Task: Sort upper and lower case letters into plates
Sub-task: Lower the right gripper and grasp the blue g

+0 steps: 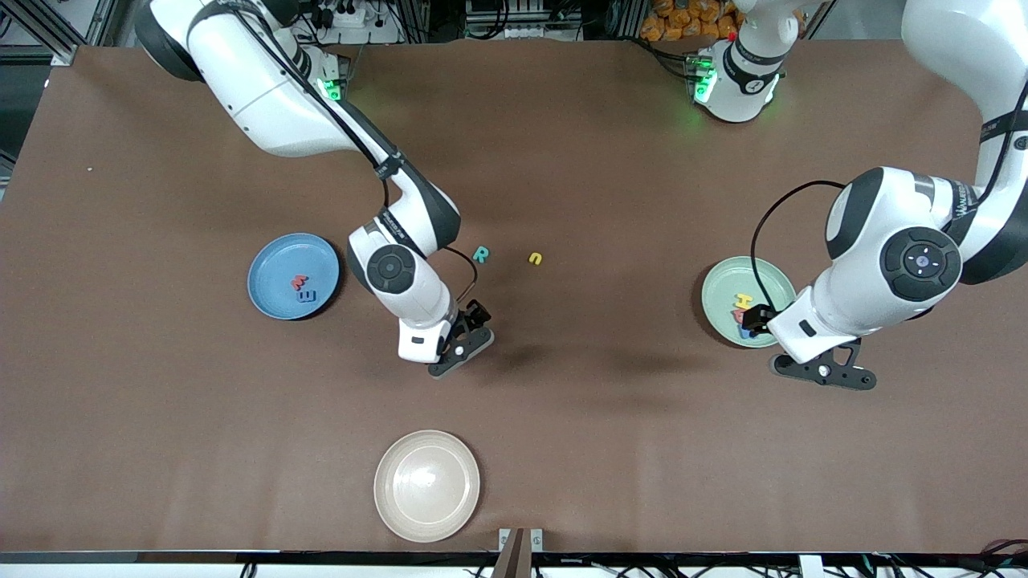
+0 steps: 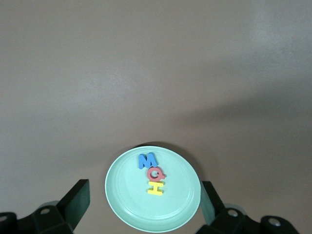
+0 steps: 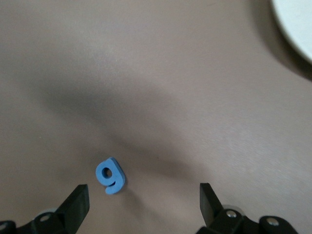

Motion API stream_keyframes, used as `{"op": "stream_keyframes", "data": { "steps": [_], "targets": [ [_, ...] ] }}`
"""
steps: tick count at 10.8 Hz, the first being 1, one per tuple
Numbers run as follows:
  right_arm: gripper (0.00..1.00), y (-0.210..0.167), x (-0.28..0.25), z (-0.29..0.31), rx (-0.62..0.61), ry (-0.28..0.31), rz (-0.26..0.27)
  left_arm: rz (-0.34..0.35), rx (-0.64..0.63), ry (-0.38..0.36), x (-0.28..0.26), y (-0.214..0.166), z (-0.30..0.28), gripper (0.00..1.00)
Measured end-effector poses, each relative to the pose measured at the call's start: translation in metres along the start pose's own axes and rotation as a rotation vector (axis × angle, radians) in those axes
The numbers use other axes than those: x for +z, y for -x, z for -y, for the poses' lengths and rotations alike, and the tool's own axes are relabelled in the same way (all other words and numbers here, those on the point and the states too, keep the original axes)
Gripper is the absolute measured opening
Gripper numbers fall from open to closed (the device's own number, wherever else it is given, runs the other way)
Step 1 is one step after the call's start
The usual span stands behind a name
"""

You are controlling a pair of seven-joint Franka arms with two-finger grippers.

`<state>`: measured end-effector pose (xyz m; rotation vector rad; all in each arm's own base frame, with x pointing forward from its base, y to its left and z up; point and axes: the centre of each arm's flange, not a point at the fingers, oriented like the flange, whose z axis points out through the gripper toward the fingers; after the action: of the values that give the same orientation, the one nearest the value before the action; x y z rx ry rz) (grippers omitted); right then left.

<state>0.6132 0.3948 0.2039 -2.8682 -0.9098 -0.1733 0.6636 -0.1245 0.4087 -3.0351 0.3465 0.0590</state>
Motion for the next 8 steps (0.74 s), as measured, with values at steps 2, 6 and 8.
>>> {"op": "stream_keyframes", "data": {
  "steps": [2,6,8],
  "targets": [
    [1.0,-0.003,0.022,0.007,-0.011,-0.007,0.007,0.0,-0.001,0.0,0.0,0.0,0.001,1.0],
    [1.0,-0.016,0.029,0.014,-0.017,-0.014,-0.012,-0.004,0.014,0.006,-0.006,0.001,-0.013,1.0],
    [1.0,-0.014,0.032,0.016,-0.02,-0.014,0.01,0.006,0.024,0.006,-0.003,0.003,-0.025,1.0]
  ]
}}
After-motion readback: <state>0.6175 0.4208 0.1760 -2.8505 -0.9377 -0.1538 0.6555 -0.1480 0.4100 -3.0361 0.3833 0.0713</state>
